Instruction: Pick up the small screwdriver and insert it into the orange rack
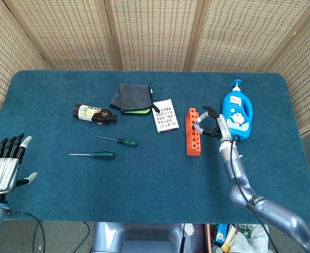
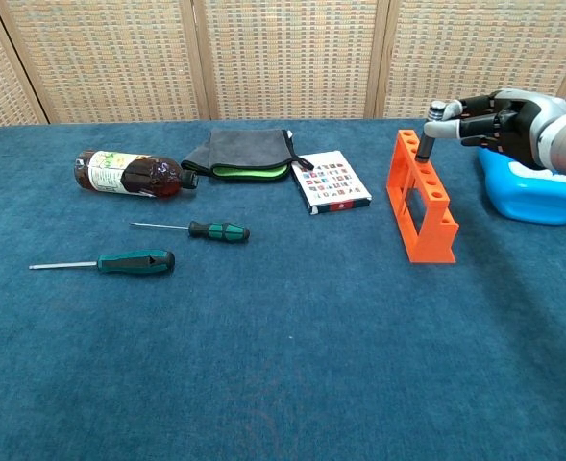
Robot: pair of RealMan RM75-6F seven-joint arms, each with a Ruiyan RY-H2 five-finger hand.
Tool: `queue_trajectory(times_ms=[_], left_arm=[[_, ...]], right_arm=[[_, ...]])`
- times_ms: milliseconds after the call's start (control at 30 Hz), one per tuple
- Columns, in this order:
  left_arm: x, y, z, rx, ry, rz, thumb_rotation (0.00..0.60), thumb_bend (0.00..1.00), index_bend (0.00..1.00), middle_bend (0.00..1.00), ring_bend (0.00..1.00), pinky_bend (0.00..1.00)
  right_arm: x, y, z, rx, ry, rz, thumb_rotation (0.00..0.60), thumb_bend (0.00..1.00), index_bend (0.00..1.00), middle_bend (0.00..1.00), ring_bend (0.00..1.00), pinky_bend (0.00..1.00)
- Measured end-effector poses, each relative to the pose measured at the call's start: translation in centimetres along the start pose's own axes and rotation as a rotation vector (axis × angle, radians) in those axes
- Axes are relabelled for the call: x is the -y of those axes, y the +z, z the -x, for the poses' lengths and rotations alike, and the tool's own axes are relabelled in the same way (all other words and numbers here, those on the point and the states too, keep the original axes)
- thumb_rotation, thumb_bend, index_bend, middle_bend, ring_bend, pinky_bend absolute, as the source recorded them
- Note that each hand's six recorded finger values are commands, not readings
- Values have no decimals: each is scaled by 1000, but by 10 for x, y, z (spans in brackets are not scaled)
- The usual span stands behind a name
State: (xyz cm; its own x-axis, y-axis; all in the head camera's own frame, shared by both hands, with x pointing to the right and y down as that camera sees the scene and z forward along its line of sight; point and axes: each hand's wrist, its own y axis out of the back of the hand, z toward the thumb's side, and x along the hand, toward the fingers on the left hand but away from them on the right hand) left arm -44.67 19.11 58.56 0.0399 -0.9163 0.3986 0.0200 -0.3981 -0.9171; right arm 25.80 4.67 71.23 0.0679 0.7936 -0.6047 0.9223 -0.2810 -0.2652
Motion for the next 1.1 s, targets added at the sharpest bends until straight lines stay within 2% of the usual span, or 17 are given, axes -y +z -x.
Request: queue_trajectory(times_ms=[133, 233, 333, 400, 467, 767, 967, 1100], left_arm=[[0, 0, 0, 0, 1, 1, 600, 0, 0, 0, 0, 0], [0, -1, 0, -1, 1, 2, 600, 0, 0, 0, 0, 0], [0, -1, 0, 0, 1, 2, 600, 0, 0, 0, 0, 0], [0, -1, 0, 0, 1, 3, 600, 0, 0, 0, 0, 0], [-1, -1, 0, 0, 2, 4, 600, 0, 0, 0, 0, 0], [-3, 0, 1, 8, 7, 15, 600, 0, 0, 0, 0, 0], [-5, 0, 3, 20, 11, 27, 600, 0, 0, 0, 0, 0], [-5, 1, 5, 32, 5, 38, 600, 0, 0, 0, 0, 0]], right_arm=[[1, -1, -1, 0, 8, -10, 600, 291, 606, 106, 0, 0], [4, 0, -3, -8, 33, -38, 600, 281, 427, 6, 0, 0], [7, 1, -5, -23, 62, -67, 600, 249, 300, 0, 0, 0], [7, 2, -6, -33, 77, -82, 600, 186, 208, 0, 0, 0], [7, 2, -8, -39, 87, -94, 600, 155, 169, 0, 0, 0], [-10, -3, -15, -53, 66, -101, 600, 134, 125, 0, 0, 0], [-40, -10, -30, -65, -1, -112, 600, 133, 125, 0, 0, 0], [-68, -14, -49, -89, -52, -171, 600, 134, 115, 0, 0, 0]])
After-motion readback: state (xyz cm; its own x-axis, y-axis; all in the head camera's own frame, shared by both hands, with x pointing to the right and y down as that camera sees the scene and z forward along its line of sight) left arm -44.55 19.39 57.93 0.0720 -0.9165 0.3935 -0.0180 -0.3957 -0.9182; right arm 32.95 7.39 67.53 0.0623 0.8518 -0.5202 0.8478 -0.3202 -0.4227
